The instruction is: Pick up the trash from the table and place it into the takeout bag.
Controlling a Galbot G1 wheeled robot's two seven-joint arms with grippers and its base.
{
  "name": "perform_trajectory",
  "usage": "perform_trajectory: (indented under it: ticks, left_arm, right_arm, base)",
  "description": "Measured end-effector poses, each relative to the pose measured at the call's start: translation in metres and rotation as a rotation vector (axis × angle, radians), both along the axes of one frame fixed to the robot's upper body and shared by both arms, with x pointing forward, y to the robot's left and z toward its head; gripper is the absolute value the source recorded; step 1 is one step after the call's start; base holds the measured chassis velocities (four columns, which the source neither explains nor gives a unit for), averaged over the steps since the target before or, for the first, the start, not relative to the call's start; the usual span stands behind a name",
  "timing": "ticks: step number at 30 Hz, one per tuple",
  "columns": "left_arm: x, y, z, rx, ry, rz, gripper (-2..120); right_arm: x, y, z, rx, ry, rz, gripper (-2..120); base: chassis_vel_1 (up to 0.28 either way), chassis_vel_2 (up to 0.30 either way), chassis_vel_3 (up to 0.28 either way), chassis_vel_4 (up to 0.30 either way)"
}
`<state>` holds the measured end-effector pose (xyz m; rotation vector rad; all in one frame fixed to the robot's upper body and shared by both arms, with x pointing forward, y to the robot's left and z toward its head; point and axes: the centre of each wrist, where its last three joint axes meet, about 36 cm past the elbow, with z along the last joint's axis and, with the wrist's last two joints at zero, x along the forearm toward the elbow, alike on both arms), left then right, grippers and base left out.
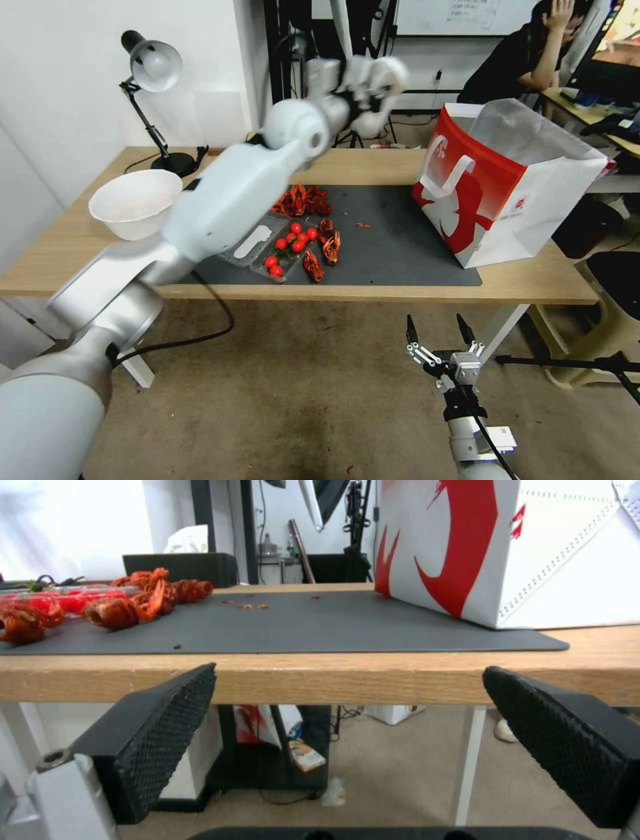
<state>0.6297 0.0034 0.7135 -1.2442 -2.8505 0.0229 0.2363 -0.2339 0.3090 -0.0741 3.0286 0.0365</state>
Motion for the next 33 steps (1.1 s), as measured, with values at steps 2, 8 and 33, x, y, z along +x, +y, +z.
perform_trajectory:
  ticks: [2, 8, 33]
  left_arm:
    - [-0.003, -0.011, 0.003, 0.001, -0.007, -0.025, 0]
    - [-0.012, -0.062, 0.008, 0.016, -0.023, -0.100, 0]
    - [-0.011, -0.111, -0.024, 0.064, -0.009, -0.154, 0]
  right_arm:
    - [0.000, 0.000, 0.000, 0.000, 0.000, 0.000, 100]
    - [-0.001, 0.002, -0.002, 0.004, 0.002, -0.002, 100]
    - [0.000, 0.003, -0.014, -0.007, 0.018, 0.007, 100]
  base:
    - [0.000, 0.000, 0.000, 0.000]
    - [0.000, 0.000, 0.000, 0.000]
    - [0.000, 0.000, 0.000, 0.000]
